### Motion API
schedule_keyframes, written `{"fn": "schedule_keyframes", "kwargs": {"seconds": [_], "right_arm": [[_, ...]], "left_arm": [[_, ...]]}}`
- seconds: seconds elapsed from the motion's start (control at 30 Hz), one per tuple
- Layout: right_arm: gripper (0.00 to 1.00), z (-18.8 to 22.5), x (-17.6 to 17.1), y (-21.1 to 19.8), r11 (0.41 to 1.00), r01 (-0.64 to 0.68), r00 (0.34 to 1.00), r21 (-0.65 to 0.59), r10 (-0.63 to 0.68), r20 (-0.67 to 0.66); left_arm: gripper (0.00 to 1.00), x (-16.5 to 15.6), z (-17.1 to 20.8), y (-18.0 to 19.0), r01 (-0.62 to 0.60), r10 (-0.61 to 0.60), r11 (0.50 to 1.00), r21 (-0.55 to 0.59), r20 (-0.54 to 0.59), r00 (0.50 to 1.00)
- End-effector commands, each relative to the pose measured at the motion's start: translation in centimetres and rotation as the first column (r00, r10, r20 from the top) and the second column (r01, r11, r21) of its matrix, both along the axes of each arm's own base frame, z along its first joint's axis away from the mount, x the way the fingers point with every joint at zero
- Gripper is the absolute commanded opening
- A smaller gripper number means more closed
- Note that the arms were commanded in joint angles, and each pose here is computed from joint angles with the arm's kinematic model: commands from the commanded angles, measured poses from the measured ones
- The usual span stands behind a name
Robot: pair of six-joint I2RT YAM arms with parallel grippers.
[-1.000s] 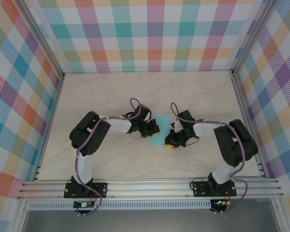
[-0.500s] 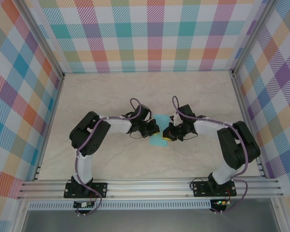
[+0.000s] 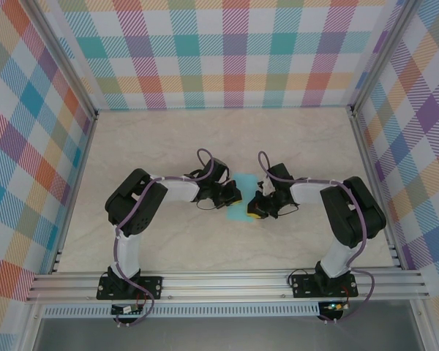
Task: Fold a paper plane with a square sheet of paper (pick it up from the middle)
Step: Fold the triangle a second time at the center of the table.
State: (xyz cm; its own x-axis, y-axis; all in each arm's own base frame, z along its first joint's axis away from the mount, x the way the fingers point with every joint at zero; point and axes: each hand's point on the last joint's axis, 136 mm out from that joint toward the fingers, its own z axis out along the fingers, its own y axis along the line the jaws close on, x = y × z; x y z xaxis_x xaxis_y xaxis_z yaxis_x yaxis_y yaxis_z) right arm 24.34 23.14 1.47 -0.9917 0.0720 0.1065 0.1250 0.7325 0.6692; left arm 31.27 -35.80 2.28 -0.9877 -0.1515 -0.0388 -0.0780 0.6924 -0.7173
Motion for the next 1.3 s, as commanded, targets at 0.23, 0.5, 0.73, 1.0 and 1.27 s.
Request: {"fn": "schedule_keyframes", "kwargs": {"seconds": [0.23,0.5,0.73,1.0,1.27], "right_arm": [[0.09,-0.6,-4.0,-1.4,0.999,-0.047,0.997,-0.004,0.046,-0.056],[0.09,-1.6,-5.0,-2.8,0.999,-0.027,0.997,-0.035,0.024,-0.076],[0.09,1.4,-3.9,-2.0,0.999,-0.009,1.0,0.045,0.01,-0.019],[0.1,4.2,0.1,0.7,0.986,0.001,0.999,0.164,-0.01,0.052],[0.09,-0.2,-0.7,-0.4,0.998,0.009,1.0,0.055,-0.007,-0.029]], "left_arm": [[0.0,-0.6,-2.3,0.9,-0.005,0.007,0.997,0.08,-0.024,1.0],[0.0,-0.8,-2.3,1.0,-0.002,0.004,0.997,0.081,-0.027,1.0],[0.0,-0.7,-1.9,0.7,0.005,-0.004,0.998,0.063,-0.021,1.0],[0.0,-0.5,-1.5,0.4,0.004,-0.003,0.999,0.05,-0.015,1.0],[0.0,-0.3,-0.9,0.2,0.007,-0.007,0.999,0.036,-0.001,1.0]]}}
